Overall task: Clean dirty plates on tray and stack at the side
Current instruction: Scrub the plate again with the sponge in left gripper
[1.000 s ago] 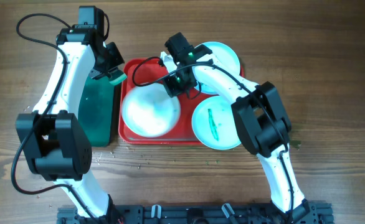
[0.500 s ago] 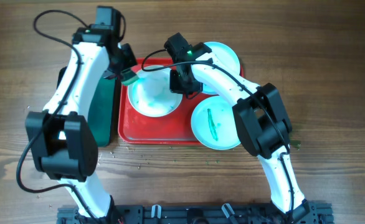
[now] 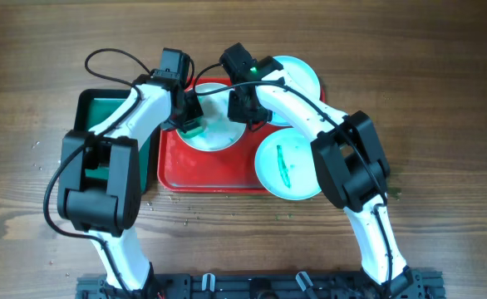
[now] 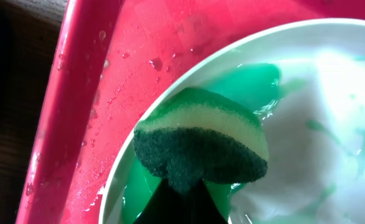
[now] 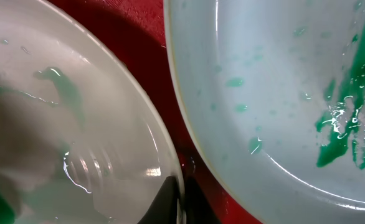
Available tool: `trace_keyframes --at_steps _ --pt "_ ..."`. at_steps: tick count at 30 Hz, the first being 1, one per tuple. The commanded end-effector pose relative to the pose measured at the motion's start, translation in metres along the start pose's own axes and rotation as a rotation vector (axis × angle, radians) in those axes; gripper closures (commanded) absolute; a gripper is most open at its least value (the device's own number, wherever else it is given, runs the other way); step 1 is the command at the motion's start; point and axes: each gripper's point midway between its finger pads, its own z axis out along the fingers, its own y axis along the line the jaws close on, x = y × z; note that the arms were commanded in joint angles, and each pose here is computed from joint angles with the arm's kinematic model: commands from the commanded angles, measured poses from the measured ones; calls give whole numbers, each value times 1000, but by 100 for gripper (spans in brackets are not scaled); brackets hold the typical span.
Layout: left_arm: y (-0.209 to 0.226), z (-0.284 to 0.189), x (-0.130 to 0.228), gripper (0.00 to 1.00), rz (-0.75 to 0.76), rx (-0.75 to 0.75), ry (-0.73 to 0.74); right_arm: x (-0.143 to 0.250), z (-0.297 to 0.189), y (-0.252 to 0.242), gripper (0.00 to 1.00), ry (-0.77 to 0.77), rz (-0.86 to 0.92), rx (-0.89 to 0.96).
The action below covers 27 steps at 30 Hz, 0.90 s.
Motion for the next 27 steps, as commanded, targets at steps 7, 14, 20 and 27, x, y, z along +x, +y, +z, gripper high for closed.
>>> trace_keyframes --at_steps 7,14,20,27 --pt "-80 -4 85 96 524 548 230 -6 8 -14 96 -24 -15 60" --pt "-41 16 46 96 372 286 120 -5 8 -14 96 -24 -16 61" --pt "46 18 -18 96 21 -217 -159 -6 8 -14 96 -26 -16 58" --pt "35 19 -21 96 37 -185 -178 -6 8 -14 96 -26 -33 57"
